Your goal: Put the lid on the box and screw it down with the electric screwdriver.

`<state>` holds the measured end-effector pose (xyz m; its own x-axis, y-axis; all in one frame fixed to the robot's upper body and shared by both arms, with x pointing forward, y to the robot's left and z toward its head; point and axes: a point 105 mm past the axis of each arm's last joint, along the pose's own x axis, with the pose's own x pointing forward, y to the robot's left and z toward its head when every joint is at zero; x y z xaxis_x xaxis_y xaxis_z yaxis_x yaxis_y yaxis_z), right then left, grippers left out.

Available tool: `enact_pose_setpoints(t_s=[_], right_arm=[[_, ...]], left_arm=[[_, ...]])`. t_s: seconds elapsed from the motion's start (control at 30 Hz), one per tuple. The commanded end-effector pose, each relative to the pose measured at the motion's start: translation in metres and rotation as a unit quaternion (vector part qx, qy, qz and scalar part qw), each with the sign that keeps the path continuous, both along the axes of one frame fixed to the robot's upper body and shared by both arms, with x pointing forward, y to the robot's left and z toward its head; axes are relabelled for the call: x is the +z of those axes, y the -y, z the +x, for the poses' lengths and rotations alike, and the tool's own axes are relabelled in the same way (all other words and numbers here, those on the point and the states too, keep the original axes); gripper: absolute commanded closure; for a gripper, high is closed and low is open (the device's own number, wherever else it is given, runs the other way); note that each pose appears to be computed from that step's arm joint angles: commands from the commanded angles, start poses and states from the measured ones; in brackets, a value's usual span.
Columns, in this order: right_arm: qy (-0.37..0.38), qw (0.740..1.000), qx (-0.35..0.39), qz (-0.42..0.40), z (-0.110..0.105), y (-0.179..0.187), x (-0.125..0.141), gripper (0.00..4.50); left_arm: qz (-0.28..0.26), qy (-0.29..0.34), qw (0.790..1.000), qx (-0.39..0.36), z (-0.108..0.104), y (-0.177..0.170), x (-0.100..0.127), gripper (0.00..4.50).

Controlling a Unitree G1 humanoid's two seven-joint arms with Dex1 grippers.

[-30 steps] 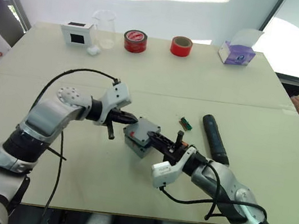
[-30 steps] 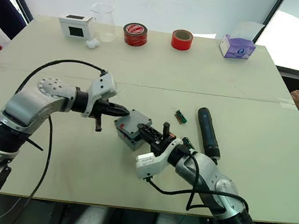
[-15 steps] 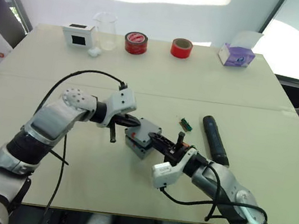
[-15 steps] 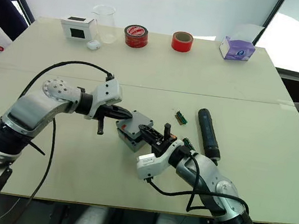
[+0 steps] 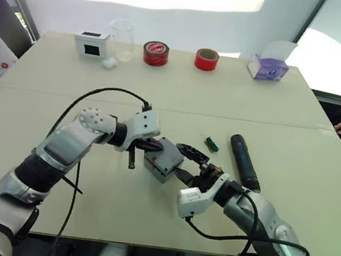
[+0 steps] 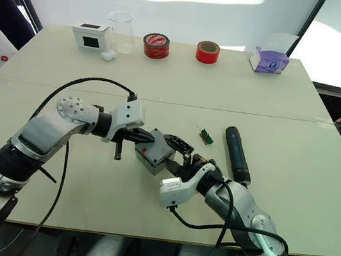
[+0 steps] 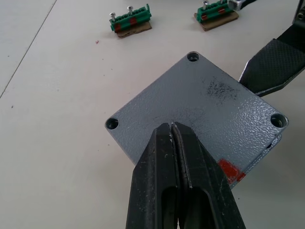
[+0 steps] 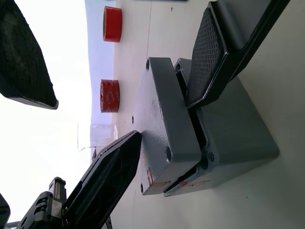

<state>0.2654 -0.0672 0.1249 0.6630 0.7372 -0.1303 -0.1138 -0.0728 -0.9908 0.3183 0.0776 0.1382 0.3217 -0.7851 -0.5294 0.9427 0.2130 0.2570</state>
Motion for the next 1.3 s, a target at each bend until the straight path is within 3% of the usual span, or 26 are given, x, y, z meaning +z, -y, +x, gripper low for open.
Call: enact_pose_setpoints(t_s=[0.03, 0.3, 0.4, 0.6, 0.7, 0.73, 1.07, 1.17, 1.3], right_arm=[[-0.001, 1.0, 0.005, -0.002, -0.007, 0.004, 0.004, 0.2], [-0.026, 0.999, 0.007, 0.039, -0.012, 0.007, 0.009, 0.2], [-0.036, 0.998, 0.005, 0.055, -0.015, 0.012, 0.012, 0.82], [-0.081, 0.993, 0.016, 0.083, -0.022, 0.017, 0.013, 2.99], [-0.118, 0.988, 0.003, 0.098, -0.019, 0.019, 0.008, 4.32], [-0.125, 0.987, -0.001, 0.101, -0.019, 0.02, 0.007, 4.45], [-0.167, 0.98, -0.024, 0.109, -0.012, 0.024, 0.001, 4.45], [-0.208, 0.969, -0.037, 0.126, -0.009, 0.026, -0.005, 4.45], [-0.235, 0.955, -0.056, 0.17, 0.002, 0.028, -0.006, 4.45]], left_arm=[[0.041, -0.062, 0.997, -0.004, -0.012, -0.003, -0.04, 4.5], [0.057, -0.053, 0.997, -0.015, -0.016, -0.005, -0.052, 4.5], [0.061, -0.049, 0.997, -0.013, -0.015, -0.008, -0.054, 4.5], [0.063, -0.048, 0.997, -0.008, -0.013, -0.009, -0.059, 4.5], [0.058, -0.044, 0.997, -0.011, -0.013, -0.008, -0.058, 4.5], [0.058, -0.043, 0.997, -0.013, -0.013, -0.008, -0.058, 4.5], [0.044, 0.001, 0.999, -0.014, -0.005, -0.007, -0.039, 4.5], [0.003, 0.004, 1.0, -0.011, -0.004, -0.005, -0.016, 4.5], [0.001, 0.012, 1.0, -0.017, -0.004, -0.01, -0.006, 4.5]])
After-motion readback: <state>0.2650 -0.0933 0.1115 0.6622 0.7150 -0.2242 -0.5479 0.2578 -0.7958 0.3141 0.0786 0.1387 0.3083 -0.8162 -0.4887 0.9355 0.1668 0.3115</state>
